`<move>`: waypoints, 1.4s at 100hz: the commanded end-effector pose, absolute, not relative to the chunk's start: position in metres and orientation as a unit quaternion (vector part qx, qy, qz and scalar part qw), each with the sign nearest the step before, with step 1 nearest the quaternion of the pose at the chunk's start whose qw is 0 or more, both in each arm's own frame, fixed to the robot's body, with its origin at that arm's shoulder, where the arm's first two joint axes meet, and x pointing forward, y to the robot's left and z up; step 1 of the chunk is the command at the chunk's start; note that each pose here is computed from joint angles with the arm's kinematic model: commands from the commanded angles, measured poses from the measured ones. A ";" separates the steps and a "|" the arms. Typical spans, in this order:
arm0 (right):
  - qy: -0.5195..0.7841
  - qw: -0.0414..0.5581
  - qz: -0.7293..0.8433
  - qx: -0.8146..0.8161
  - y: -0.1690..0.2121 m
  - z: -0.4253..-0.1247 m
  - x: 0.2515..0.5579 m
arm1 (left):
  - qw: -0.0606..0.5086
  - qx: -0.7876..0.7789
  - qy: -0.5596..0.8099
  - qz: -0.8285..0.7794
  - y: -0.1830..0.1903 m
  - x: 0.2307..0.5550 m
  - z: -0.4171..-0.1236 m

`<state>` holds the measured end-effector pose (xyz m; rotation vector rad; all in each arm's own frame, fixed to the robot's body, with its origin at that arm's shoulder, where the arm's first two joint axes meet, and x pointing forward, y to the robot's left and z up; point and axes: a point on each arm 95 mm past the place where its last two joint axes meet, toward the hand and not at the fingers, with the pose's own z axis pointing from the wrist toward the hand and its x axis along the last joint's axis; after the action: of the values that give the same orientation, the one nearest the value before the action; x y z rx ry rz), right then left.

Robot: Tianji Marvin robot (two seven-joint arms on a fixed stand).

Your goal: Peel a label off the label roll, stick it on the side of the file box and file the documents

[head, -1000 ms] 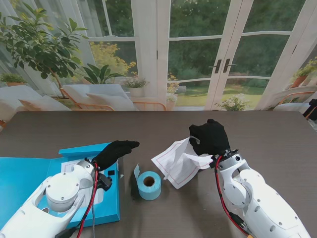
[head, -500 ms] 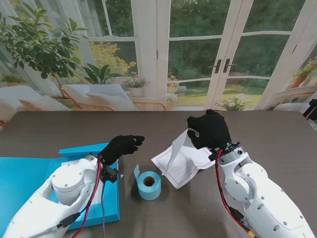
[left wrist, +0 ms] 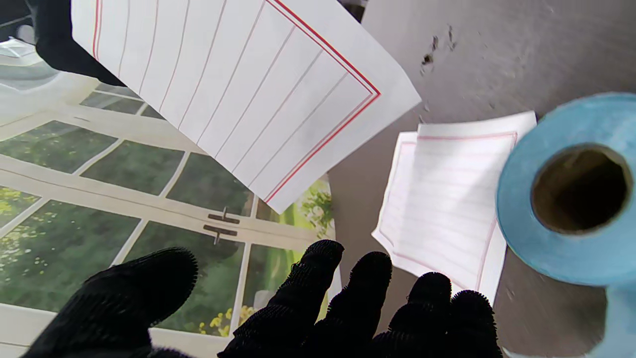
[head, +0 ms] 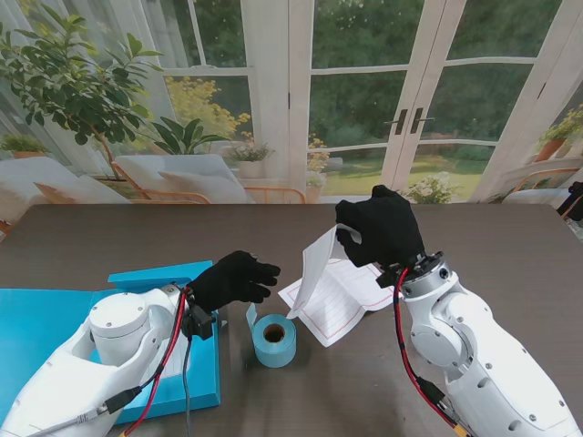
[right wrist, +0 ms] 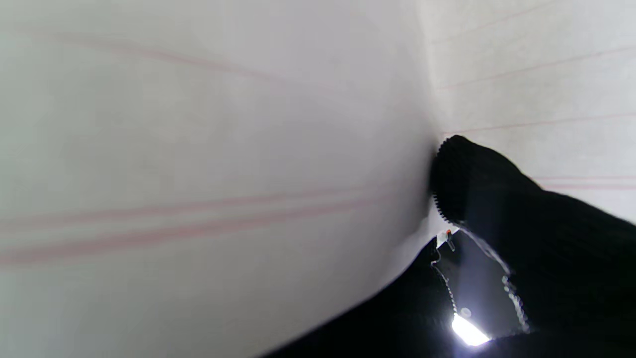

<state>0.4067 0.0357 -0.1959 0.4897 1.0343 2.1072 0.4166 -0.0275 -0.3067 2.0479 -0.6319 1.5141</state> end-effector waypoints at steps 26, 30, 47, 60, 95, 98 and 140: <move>0.385 0.335 0.841 0.179 0.053 -0.186 0.388 | 0.307 0.748 -0.225 0.543 -0.039 0.421 -0.305; 0.384 0.333 0.843 0.179 0.053 -0.185 0.387 | 0.309 0.749 -0.225 0.541 -0.040 0.422 -0.306; 0.381 0.326 0.847 0.175 0.056 -0.182 0.383 | 0.326 0.752 -0.215 0.532 -0.046 0.424 -0.309; 0.381 0.322 0.849 0.176 0.057 -0.181 0.382 | 0.350 0.753 -0.207 0.517 -0.050 0.423 -0.311; 0.377 0.313 0.852 0.183 0.059 -0.181 0.380 | 0.387 0.753 -0.217 0.486 -0.059 0.422 -0.314; 0.377 0.312 0.852 0.183 0.059 -0.182 0.380 | 0.390 0.752 -0.216 0.486 -0.059 0.423 -0.313; 0.372 0.296 0.860 0.185 0.065 -0.187 0.375 | 0.424 0.740 -0.213 0.477 -0.070 0.427 -0.310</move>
<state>0.3776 0.0608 -0.1853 0.4848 0.9824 2.2736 0.4284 -0.0632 -0.3124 1.8839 -0.5231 1.2125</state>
